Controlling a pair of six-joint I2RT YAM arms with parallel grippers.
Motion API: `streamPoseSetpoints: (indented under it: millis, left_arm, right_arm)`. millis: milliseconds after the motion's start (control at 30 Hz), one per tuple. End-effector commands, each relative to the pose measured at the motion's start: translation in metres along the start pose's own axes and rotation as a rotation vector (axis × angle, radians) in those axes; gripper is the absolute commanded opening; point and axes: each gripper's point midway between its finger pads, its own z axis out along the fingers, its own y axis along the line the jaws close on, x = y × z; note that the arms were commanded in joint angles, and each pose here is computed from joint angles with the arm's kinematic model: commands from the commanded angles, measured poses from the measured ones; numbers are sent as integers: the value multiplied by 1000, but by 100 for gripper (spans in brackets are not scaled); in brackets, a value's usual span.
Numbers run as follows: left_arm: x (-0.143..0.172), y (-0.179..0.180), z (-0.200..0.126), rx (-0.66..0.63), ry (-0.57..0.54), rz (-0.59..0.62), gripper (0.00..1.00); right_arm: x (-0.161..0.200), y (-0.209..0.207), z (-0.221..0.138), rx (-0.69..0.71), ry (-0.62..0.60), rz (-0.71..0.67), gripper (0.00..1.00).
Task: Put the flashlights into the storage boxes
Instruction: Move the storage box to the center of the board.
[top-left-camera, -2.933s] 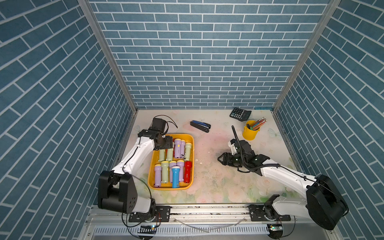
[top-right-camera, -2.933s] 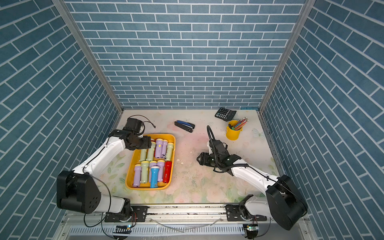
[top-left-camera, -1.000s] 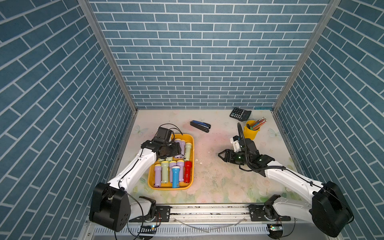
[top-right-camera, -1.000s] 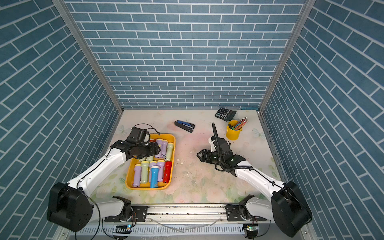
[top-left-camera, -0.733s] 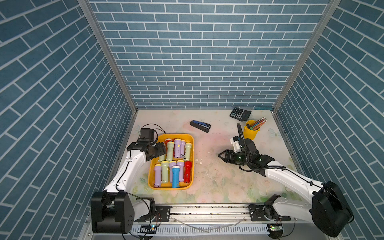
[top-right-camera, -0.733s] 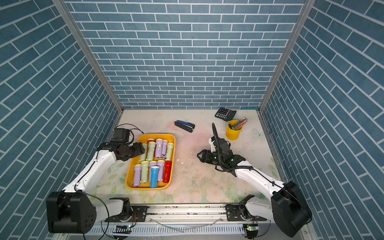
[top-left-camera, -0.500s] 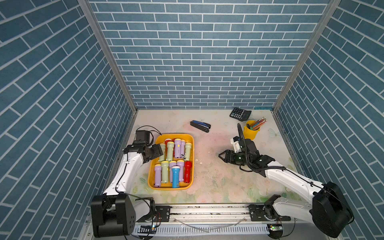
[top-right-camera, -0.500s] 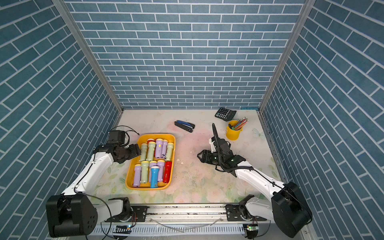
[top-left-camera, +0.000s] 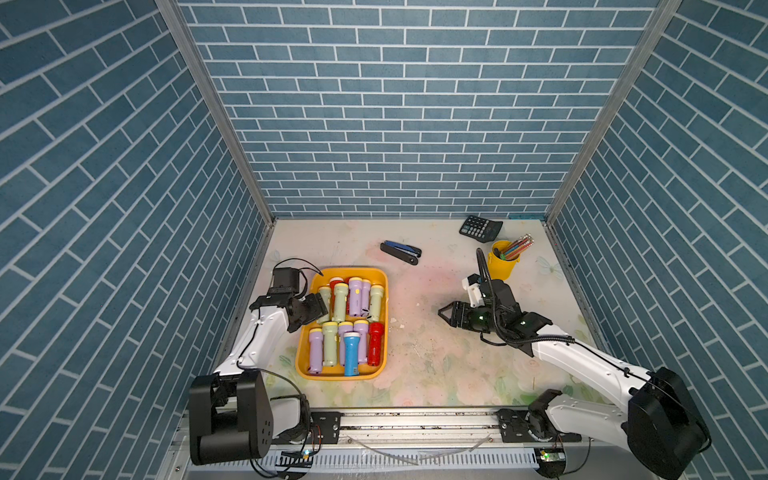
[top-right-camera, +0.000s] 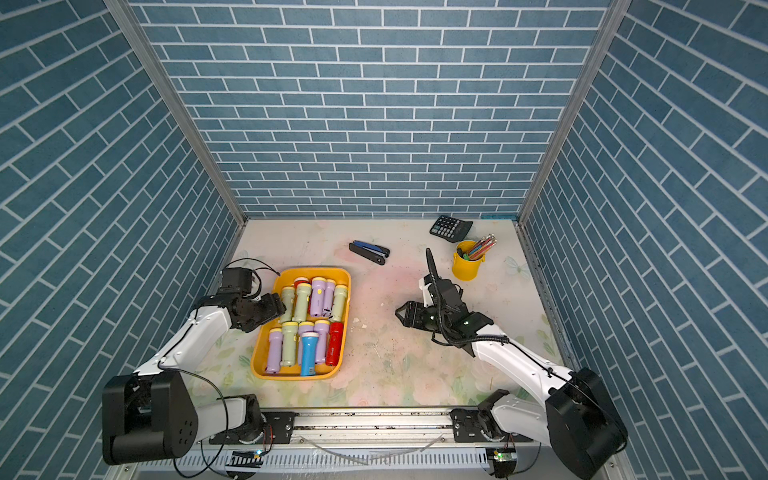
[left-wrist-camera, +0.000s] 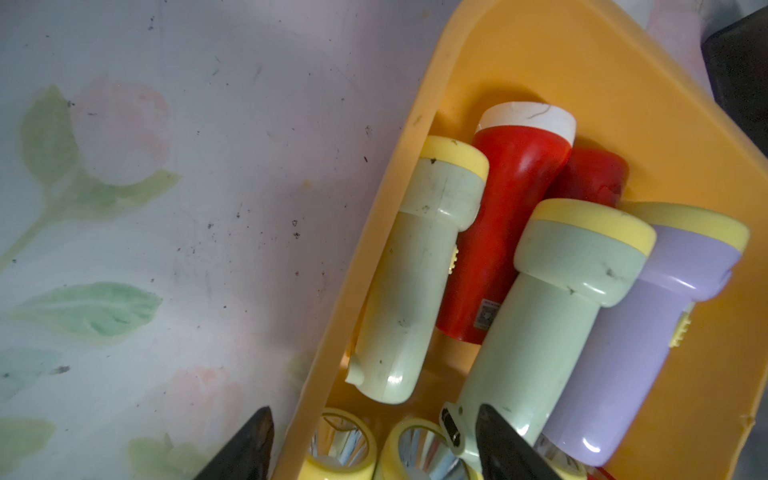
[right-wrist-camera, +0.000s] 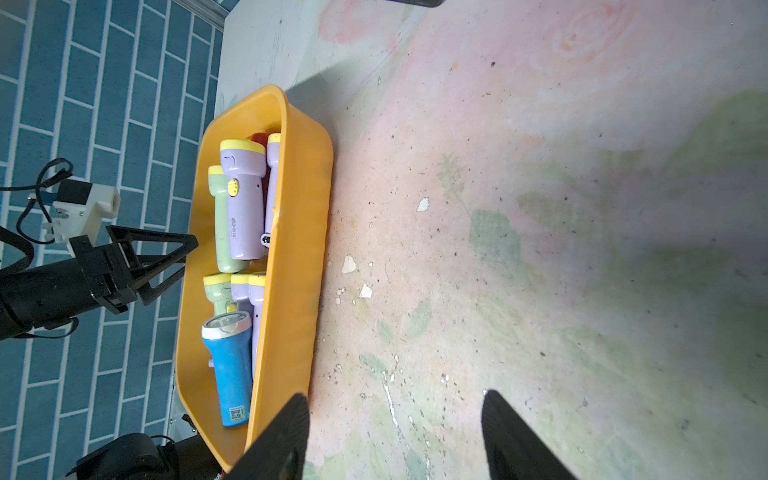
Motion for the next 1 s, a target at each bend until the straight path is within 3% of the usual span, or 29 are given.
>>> streamPoseSetpoints:
  millis: [0, 467, 967]
  left_arm:
    - [22, -25, 2, 145, 77, -32, 76]
    - [40, -75, 4, 212, 98, 68, 76]
    - [46, -105, 12, 222, 102, 151, 76]
  right_arm:
    - [5, -5, -3, 11, 3, 10, 67]
    - [4, 5, 1, -57, 2, 46, 67]
    - [3, 16, 22, -135, 44, 80, 67]
